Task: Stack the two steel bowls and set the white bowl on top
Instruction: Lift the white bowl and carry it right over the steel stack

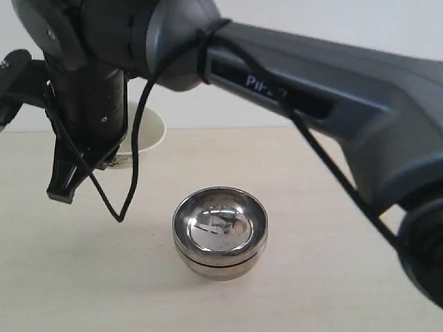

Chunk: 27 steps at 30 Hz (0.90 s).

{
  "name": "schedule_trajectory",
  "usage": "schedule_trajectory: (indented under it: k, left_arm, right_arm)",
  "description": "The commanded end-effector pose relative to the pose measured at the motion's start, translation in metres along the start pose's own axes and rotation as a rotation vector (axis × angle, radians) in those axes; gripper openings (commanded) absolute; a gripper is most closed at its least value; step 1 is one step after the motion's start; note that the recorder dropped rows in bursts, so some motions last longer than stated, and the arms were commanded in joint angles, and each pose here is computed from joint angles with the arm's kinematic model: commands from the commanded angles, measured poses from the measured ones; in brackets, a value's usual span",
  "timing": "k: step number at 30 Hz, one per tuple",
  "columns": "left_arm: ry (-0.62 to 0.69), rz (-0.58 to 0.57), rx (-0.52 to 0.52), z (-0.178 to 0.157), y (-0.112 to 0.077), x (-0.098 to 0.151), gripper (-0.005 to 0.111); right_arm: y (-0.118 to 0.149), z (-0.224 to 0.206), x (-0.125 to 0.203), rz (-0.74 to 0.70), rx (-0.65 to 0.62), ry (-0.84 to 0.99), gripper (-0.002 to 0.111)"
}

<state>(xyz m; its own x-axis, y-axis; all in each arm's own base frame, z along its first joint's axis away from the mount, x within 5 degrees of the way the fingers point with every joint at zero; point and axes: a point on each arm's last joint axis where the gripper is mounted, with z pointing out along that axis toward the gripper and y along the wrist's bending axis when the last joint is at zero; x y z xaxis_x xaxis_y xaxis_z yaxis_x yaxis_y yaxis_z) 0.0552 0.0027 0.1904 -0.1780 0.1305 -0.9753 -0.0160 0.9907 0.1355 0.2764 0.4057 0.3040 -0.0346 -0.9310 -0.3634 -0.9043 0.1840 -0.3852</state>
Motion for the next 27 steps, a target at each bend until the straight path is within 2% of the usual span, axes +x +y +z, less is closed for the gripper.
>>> schedule_trajectory:
  k: [1, 6, 13, 21, 27]
  left_arm:
    - [-0.008, -0.019, -0.001, 0.000, 0.000, 0.000, 0.004]
    - [-0.008, -0.019, -0.001, 0.000, 0.000, 0.000, 0.004]
    - [-0.008, -0.019, -0.001, 0.000, 0.000, 0.000, 0.004]
    - [-0.008, -0.019, -0.001, 0.000, 0.000, 0.000, 0.004]
    - [-0.008, -0.019, -0.001, 0.000, 0.000, 0.000, 0.004]
  right_arm:
    - [-0.009, -0.039, 0.001, 0.025, 0.036, -0.032, 0.000]
    - [-0.017, -0.072, 0.011, 0.103, 0.057, -0.062, 0.000]
    - [-0.002, -0.051, 0.046, 0.088, 0.044, 0.115, 0.000]
    - [0.000, -0.062, 0.078, 0.114, 0.032, 0.182, 0.000]
    - [0.010, -0.044, 0.100, 0.123, -0.006, 0.271, 0.000]
